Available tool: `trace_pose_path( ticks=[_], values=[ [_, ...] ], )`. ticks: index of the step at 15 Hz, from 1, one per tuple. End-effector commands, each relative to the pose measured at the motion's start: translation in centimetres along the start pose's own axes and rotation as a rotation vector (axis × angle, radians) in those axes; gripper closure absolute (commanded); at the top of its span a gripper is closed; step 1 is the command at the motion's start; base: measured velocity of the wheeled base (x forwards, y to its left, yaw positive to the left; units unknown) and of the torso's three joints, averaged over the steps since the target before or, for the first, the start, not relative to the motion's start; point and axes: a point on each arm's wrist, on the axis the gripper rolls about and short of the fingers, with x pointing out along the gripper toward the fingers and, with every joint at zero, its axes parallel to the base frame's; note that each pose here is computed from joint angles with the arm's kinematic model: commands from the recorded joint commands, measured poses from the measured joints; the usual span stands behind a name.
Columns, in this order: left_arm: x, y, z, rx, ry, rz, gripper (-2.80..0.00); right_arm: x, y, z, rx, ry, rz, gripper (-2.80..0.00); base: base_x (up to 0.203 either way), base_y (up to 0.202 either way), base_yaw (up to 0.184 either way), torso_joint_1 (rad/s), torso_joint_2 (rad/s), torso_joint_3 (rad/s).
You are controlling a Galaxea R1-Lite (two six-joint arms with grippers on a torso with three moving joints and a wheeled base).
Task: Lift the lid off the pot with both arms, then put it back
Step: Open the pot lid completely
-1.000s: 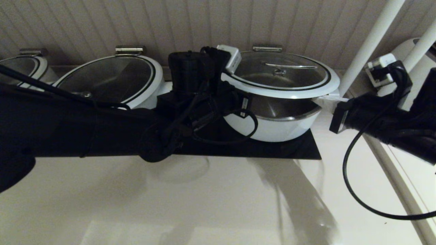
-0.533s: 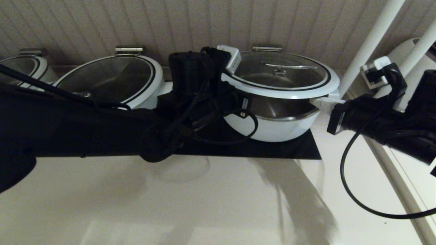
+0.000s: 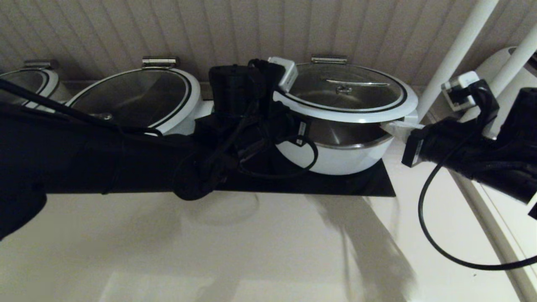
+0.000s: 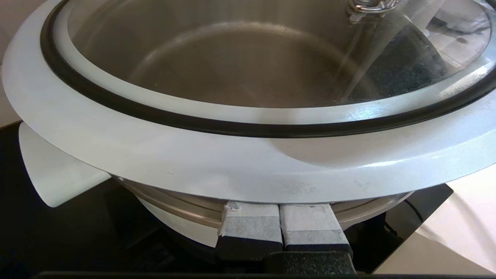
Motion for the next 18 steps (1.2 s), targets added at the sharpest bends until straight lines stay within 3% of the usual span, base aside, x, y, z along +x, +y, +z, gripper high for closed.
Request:
trace_pose_path(
  ticks=[1, 8, 13, 18],
  values=[
    [0.1, 0.0, 0.0, 0.001, -0.002, 0.001, 0.0, -0.1, 0.1, -0.1, -0.002, 0.002, 0.003, 0.0, 0.0, 0.0, 0.0, 0.0, 0.0, 0.0],
    [0.0, 0.0, 0.0, -0.001, -0.002, 0.001, 0.0, 1.5, -0.2, -0.2, 0.001, -0.001, 0.003, 0.0, 0.0, 0.0, 0.0, 0.0, 0.0, 0.0],
    [-0.1, 0.0, -0.1, -0.002, 0.005, 0.019, 0.0, 3.1, -0.6, 0.7, -0.025, -0.116, -0.014, 0.0, 0.0, 0.0, 0.0, 0.0, 0.0, 0.0],
    [-0.8, 0.0, -0.9, 0.005, 0.037, 0.021, 0.0, 3.0, -0.6, 0.9, -0.027, -0.125, -0.015, 0.0, 0.0, 0.0, 0.0, 0.0, 0.0, 0.0]
  ],
)
